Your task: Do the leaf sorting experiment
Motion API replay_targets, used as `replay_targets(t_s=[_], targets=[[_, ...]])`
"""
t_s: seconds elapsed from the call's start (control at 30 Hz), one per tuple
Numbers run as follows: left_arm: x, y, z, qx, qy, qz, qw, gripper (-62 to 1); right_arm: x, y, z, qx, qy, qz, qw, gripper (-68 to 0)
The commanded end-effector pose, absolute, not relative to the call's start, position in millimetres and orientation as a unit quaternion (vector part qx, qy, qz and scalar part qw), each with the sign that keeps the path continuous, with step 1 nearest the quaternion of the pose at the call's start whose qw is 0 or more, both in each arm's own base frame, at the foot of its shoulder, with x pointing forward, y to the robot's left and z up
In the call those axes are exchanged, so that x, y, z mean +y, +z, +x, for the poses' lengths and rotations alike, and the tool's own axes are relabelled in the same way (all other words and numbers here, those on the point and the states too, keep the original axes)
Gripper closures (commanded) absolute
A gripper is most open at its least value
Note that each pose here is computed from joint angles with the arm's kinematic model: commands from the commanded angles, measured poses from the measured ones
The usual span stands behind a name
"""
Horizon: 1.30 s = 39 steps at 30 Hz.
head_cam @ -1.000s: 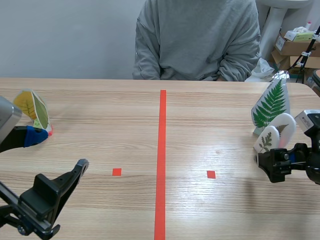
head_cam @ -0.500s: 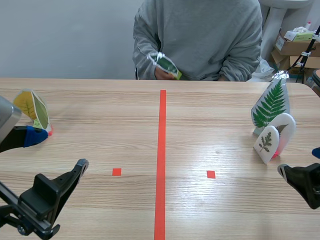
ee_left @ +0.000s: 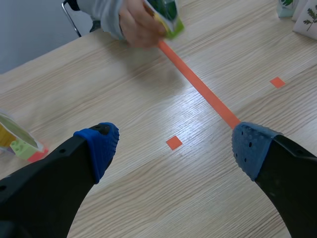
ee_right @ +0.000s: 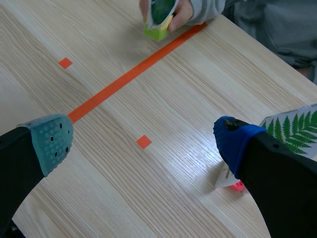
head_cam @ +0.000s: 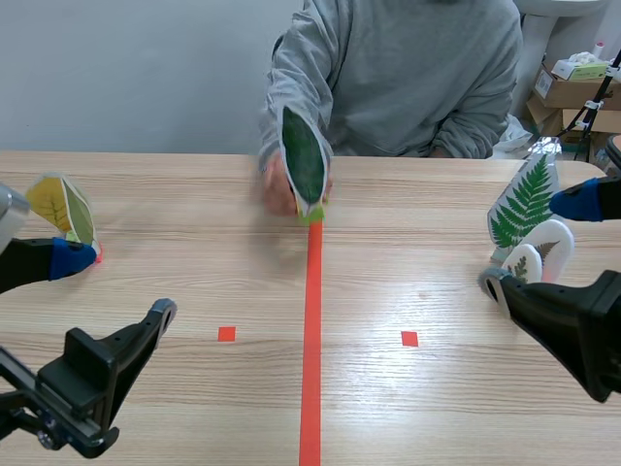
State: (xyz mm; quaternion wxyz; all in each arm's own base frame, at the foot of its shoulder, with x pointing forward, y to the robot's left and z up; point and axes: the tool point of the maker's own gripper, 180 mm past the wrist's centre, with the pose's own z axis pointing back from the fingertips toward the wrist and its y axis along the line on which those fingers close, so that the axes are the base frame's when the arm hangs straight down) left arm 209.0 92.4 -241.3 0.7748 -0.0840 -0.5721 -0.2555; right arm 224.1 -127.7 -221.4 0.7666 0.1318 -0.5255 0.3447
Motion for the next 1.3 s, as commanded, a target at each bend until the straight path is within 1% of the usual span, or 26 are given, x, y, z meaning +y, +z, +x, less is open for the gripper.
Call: replay_targets(t_s=[0.0, 0.17, 1.27], targets=[[89.8, -232.4, 210.9, -0.587, -0.253, -0.09, 0.764, -49.5, -130.7, -222.9, 225.5, -0.527, 0.34, 0.136, 0.767, -58.0], [86.5, -228.9, 210.3, -0.591, -0.238, -0.112, 0.762, -49.5, -130.5, -222.5, 225.7, -0.528, 0.34, 0.136, 0.766, -58.0], [86.4, -228.2, 210.6, -0.593, -0.238, -0.112, 0.761, -49.5, -130.3, -223.0, 225.5, -0.527, 0.341, 0.136, 0.767, -58.0]])
